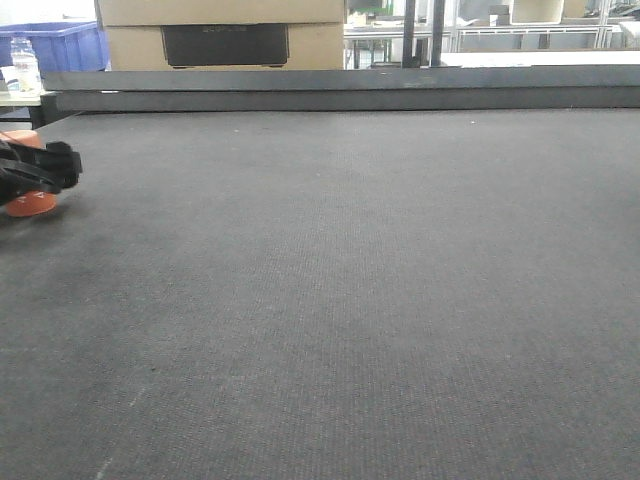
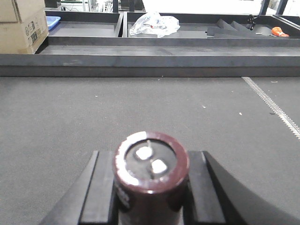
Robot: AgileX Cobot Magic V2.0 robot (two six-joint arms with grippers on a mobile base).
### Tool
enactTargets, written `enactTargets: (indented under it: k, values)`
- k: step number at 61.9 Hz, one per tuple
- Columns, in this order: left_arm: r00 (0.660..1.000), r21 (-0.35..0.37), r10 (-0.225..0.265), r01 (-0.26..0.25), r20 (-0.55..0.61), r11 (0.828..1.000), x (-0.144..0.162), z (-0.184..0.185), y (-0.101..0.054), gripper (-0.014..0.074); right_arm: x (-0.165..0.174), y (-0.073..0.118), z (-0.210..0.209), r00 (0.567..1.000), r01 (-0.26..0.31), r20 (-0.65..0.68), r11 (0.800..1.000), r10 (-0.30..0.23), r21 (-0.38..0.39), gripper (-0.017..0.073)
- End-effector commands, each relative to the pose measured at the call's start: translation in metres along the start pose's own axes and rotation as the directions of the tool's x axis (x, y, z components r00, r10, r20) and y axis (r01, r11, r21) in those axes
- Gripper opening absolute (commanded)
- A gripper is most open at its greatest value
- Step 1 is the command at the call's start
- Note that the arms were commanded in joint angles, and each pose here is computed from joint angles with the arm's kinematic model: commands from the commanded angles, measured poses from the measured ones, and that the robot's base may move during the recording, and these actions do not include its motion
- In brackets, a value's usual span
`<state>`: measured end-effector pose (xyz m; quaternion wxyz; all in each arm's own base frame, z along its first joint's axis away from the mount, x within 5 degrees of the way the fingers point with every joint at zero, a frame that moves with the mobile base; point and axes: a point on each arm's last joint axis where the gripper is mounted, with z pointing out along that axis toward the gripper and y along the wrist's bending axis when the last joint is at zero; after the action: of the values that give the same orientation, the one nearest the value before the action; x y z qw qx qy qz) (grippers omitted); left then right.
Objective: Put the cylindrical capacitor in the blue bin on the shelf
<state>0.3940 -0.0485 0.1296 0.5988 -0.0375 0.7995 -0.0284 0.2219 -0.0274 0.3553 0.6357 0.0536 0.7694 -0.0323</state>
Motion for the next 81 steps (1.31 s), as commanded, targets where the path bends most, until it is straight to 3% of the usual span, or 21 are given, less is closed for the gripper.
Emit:
enactTargets:
  k: [1, 9, 14, 24, 28, 34, 44, 55, 81]
  values:
    - [1.000, -0.009, -0.007, 0.008, 0.028, 1.000, -0.002, 0.004, 0.002, 0.0601, -0.005, 0.000, -0.003, 0.999, -0.004, 0.033, 1.000, 0.004, 0.002, -0.0162]
    - [1.000, -0.025, -0.013, 0.013, 0.007, 1.000, -0.001, 0.005, 0.009, 0.0520, -0.005, 0.000, -0.003, 0.999, -0.004, 0.033, 1.000, 0.004, 0.002, -0.0162]
    - [1.000, -0.029, -0.016, 0.016, -0.006, 0.999, -0.002, 0.004, 0.011, 0.0372, -0.005, 0.000, -0.003, 0.999, -0.004, 0.033, 1.000, 0.004, 0.002, -0.0162]
    - [0.999, -0.018, -0.025, 0.025, -0.029, 1.000, -0.018, -0.004, 0.008, -0.0010, -0.004, 0.000, -0.002, 1.000, -0.004, 0.022, 1.000, 0.004, 0.001, -0.0162]
    - [0.999, -0.010, -0.028, 0.027, -0.037, 1.000, -0.027, -0.009, 0.007, -0.0111, -0.004, 0.000, -0.002, 1.000, -0.004, 0.022, 1.000, 0.004, 0.001, -0.0162]
    - [0.998, 0.012, -0.029, 0.030, -0.056, 0.999, -0.049, -0.023, 0.003, -0.0111, -0.003, 0.000, -0.002, 1.000, -0.004, 0.008, 1.000, 0.004, 0.000, -0.0162]
    - [0.993, 0.086, 0.065, -0.057, -0.097, 0.995, -0.087, -0.054, -0.004, -0.0111, 0.004, 0.000, -0.002, 0.998, -0.004, -0.062, 1.000, 0.004, -0.003, -0.0162]
    - [0.974, 0.118, 0.112, -0.090, -0.199, 0.989, -0.130, -0.100, -0.007, -0.0111, 0.014, 0.001, -0.004, 0.985, -0.004, -0.175, 1.000, 0.002, -0.011, -0.0162]
    - [0.919, 0.132, 0.180, -0.142, -0.351, 0.981, -0.173, -0.211, 0.001, -0.0111, 0.041, 0.032, -0.025, 0.926, 0.026, -0.366, 0.985, -0.089, -0.172, -0.0162]
